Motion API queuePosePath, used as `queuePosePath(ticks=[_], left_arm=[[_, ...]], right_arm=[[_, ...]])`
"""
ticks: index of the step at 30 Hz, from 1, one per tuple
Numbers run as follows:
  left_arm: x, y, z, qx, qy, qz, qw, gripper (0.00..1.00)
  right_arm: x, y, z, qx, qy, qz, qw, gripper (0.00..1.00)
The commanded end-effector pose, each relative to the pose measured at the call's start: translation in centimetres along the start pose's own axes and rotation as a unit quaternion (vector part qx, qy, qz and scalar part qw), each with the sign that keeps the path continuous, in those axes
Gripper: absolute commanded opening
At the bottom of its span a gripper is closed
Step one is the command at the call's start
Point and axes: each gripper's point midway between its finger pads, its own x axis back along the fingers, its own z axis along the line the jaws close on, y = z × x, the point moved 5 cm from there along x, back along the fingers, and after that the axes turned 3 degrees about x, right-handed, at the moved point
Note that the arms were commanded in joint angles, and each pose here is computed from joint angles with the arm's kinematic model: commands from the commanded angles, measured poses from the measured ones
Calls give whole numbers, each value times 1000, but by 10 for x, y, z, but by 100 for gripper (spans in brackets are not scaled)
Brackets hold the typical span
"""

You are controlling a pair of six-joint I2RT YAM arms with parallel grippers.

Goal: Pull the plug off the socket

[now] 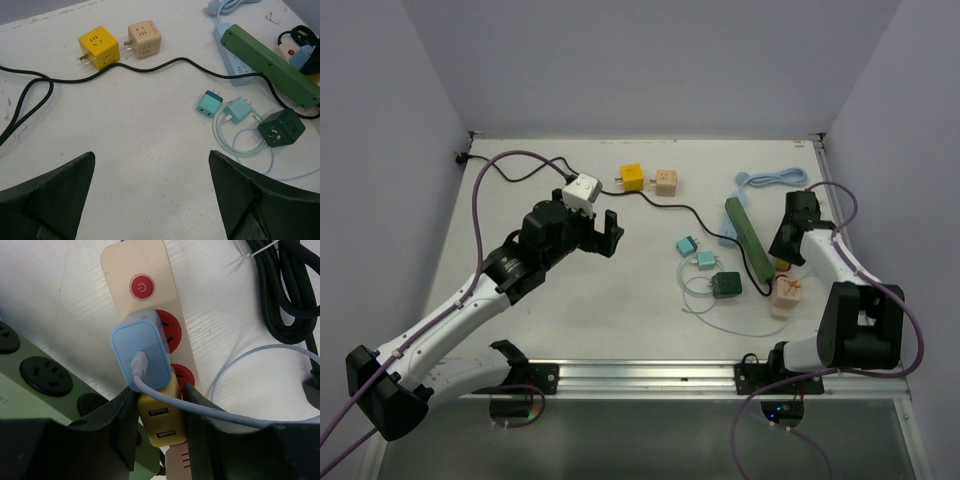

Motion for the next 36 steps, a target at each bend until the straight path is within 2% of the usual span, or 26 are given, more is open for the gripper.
queuePosePath(ticks=[1,2,5,11,24,30,36], left_arm=[[0,8,4,-10,11,-18,1000,100],[0,7,5,-10,14,-16,1000,99],[0,7,6,-10,16,-17,1000,99],[-2,5,8,-14,23,-13,1000,100],[-12,-4,8,-16,23,5,1000,99],[-17,3,-14,26,-44,2,999,100],[-30,9,-46,81,-144,4,986,100]], right_arm=[[24,36,-4,-7,-8,-60,998,6],[29,39,-6,-8,-10,-66,998,3],[43,50,-11,-11,-19,-90,996,0],[77,71,-20,-7,-30,-133,991,0],[126,81,-15,-38,47,-187,980,0],[152,84,-2,-55,125,-211,968,0],[154,73,27,-56,238,-195,950,0]])
